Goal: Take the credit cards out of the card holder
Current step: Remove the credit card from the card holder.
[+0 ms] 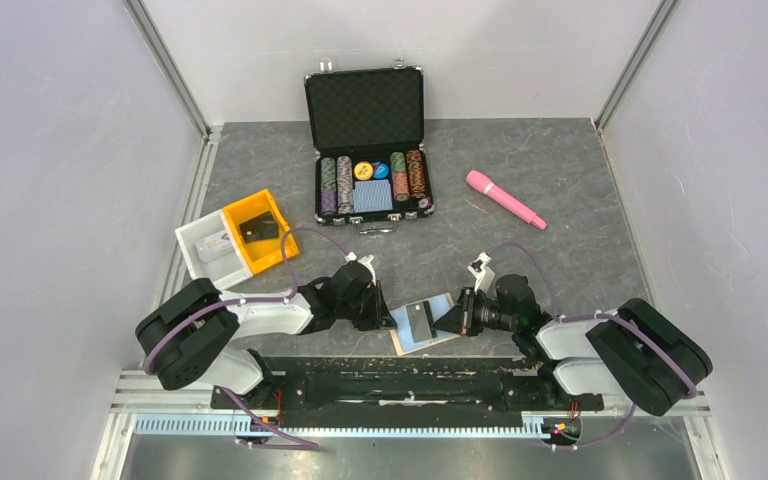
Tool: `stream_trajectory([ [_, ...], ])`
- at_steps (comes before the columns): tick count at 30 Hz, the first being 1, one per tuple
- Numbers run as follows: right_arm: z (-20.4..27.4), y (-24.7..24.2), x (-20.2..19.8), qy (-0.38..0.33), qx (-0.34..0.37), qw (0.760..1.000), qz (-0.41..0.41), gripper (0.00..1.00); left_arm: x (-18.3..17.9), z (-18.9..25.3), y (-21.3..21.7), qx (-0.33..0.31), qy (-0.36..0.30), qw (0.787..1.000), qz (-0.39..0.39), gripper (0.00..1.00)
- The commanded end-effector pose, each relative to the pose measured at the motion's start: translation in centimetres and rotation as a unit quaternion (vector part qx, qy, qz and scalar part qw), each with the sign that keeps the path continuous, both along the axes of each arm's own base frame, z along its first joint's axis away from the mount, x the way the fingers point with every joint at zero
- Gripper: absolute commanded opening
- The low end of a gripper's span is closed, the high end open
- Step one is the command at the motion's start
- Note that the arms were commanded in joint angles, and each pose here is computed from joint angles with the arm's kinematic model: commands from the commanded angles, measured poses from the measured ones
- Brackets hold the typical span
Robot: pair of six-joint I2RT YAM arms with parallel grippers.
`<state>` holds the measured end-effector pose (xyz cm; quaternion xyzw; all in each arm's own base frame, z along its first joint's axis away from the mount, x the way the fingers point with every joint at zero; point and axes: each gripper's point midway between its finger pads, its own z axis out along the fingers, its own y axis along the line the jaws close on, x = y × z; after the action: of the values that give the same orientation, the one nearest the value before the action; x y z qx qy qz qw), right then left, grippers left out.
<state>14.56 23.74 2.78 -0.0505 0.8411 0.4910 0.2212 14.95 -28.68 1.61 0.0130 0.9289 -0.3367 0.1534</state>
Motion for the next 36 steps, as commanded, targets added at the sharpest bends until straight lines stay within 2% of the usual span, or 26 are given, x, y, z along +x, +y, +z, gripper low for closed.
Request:
stream_trajectory([
  [1,0.2,-0.6,0.5,-0.024,-0.003,1.000,-0.007,0.00,-0.6,-1.9,1.6,0.051,0.015,0.999,0.008,0.11],
  [8,0.7,-1.5,1.6,-0.040,-0.016,0.999,-0.018,0.00,-0.5,-2.0,1.6,0.057,0.016,0.998,0.006,0.11],
  [22,2.4,-5.1,5.5,-0.095,-0.112,0.986,-0.084,0.00,0.2,0.3,0.1,0.030,0.000,1.000,-0.005,0.13],
  [24,2.9,-5.2,5.8,-0.102,-0.115,0.984,-0.087,0.00,0.2,0.7,0.0,0.029,0.000,1.000,-0.005,0.18],
  [26,3.4,-5.3,6.2,-0.109,-0.121,0.983,-0.089,0.00,0.3,1.4,-0.2,0.023,-0.001,1.000,-0.007,0.27],
  [30,4.3,-5.7,7.0,-0.121,-0.139,0.978,-0.095,0.00,0.7,3.6,-1.2,0.000,-0.013,1.000,-0.015,0.33],
  [36,4.6,-6.1,7.3,-0.122,-0.163,0.975,-0.094,0.00,1.0,6.3,-1.8,-0.023,-0.033,0.999,-0.023,0.51],
])
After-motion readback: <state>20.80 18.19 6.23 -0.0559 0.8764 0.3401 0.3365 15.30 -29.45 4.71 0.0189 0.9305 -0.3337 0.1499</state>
